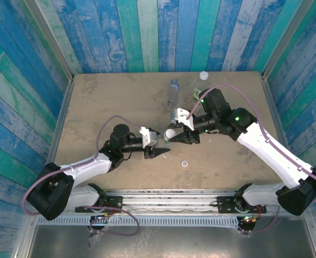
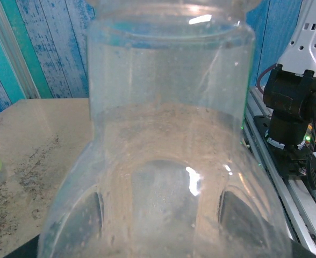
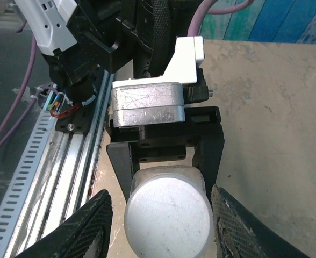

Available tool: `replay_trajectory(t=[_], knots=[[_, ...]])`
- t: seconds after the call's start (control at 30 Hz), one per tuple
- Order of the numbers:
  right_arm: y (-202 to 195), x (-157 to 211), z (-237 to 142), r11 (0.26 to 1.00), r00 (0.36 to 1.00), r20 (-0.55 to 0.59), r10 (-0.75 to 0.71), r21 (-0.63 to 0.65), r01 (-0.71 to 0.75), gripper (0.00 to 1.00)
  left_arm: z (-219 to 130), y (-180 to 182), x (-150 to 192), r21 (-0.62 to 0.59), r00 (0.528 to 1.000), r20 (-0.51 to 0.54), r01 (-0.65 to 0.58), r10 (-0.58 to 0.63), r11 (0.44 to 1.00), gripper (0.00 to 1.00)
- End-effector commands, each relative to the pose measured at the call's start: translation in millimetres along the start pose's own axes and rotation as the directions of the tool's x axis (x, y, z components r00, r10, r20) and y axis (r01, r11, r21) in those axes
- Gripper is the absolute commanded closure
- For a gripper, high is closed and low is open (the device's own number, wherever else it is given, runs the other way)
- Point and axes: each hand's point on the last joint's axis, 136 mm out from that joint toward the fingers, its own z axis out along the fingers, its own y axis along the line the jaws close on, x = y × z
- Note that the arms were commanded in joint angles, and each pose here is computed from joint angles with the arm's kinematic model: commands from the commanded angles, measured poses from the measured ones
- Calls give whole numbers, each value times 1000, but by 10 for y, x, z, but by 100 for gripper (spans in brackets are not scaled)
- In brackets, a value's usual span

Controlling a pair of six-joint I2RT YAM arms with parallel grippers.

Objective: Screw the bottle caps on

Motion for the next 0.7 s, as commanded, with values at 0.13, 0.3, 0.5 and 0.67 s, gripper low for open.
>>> replay_trajectory(t=[0.13,0.3,0.5,0.67], knots=[[3,-29,-1,1000,1000,-9,4,-20,-4,58,-9,45,-251,-5,997,44,-57,57,998,46],[-42,-16,-6,1000,1000,-25,9,3,-9,62,-9,83,-261,-26,997,43,-61,62,998,46],[-283,61,-52,976,985,-65,162,156,-150,68,-56,411,-257,-218,995,14,-98,103,971,46],[-473,191,-59,872,905,-26,424,281,-401,73,-68,712,-292,-353,988,-18,-147,150,924,46]])
